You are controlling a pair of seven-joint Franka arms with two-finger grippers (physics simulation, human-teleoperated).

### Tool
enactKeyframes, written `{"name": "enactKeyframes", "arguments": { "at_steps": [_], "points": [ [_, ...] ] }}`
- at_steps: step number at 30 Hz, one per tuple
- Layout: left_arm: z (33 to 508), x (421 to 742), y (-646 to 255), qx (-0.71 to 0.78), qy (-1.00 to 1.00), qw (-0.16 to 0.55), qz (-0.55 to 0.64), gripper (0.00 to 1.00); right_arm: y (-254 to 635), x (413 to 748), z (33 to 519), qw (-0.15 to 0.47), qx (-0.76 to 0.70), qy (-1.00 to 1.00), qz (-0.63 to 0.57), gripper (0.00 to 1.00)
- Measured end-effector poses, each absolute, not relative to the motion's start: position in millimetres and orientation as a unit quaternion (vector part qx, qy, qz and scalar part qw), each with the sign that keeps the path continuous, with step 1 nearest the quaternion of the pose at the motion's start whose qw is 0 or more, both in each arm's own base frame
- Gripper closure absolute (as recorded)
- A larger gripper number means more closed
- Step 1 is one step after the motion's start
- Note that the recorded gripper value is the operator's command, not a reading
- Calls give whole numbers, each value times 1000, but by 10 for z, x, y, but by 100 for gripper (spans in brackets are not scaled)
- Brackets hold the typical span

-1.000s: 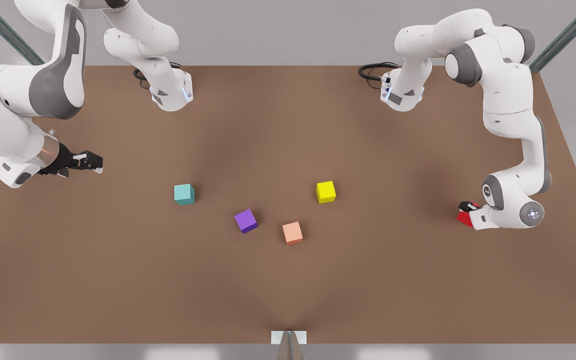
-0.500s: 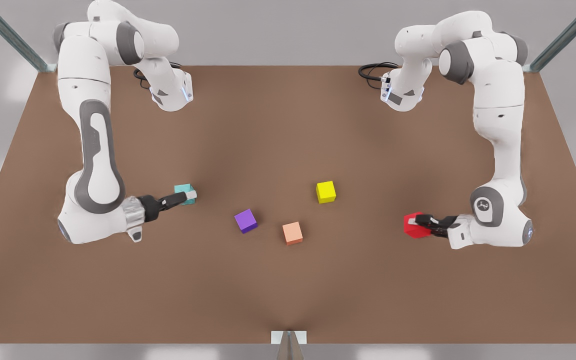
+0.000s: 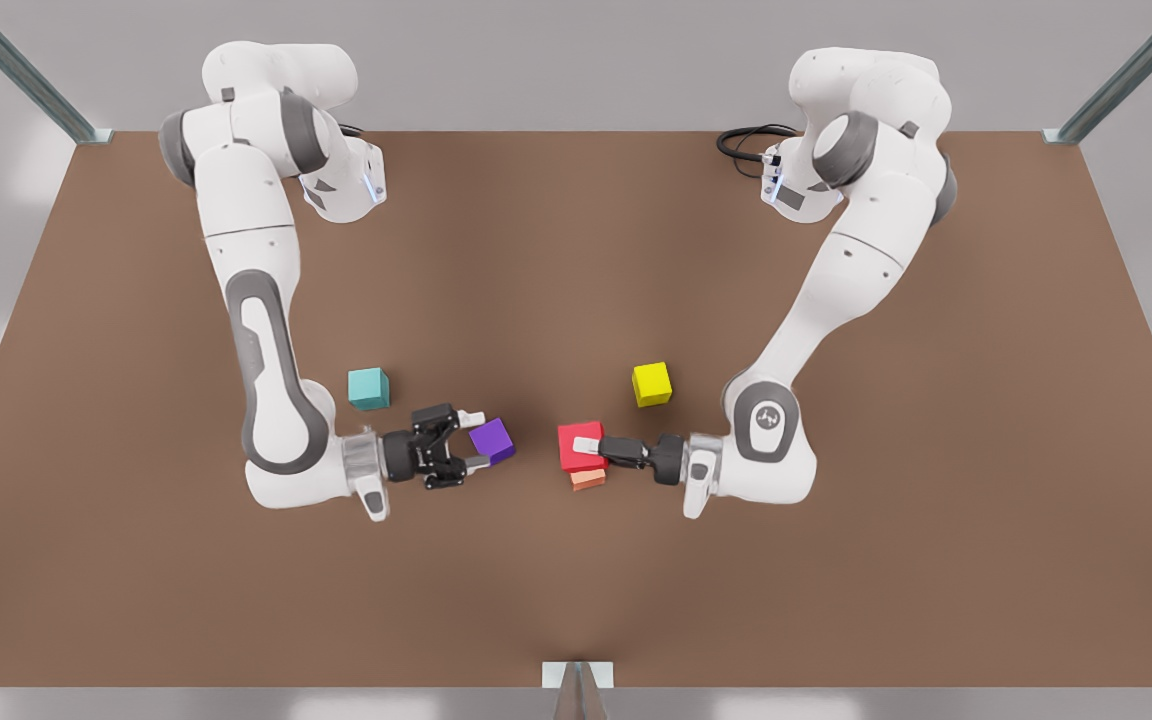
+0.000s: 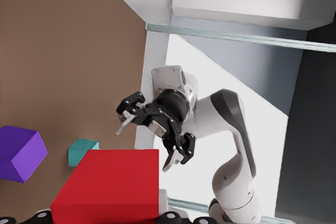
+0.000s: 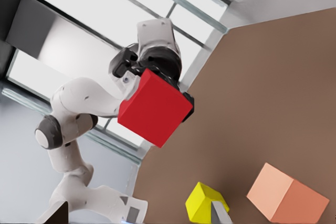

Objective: Pick up red wooden cube and pass to hand red wooden cube and place in blue wooden cube

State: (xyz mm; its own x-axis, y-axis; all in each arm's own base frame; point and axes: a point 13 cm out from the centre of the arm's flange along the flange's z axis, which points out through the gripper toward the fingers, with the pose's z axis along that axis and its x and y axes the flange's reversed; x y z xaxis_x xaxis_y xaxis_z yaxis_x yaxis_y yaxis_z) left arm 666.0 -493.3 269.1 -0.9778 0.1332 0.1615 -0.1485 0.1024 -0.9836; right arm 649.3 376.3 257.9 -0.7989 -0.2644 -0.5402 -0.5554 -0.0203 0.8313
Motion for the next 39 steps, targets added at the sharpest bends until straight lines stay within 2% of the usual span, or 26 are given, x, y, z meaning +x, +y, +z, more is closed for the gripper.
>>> {"name": "enactKeyframes", "arguments": {
  "at_steps": [8,20,27,39],
  "points": [
    [2688,6766,-4932,65,-725,129,673,35,4013,6504,2508,252,-408,616,625,0],
    [2583,6749,-4940,67,-727,129,671,35,4445,6639,2452,391,-465,554,569,0],
    [2591,6750,-4935,57,-728,120,673,35,4608,6763,2485,440,-485,535,535,0],
    [2569,6726,-4978,44,-729,110,674,35,4764,6819,2416,474,-504,521,500,0]
  ]
}}
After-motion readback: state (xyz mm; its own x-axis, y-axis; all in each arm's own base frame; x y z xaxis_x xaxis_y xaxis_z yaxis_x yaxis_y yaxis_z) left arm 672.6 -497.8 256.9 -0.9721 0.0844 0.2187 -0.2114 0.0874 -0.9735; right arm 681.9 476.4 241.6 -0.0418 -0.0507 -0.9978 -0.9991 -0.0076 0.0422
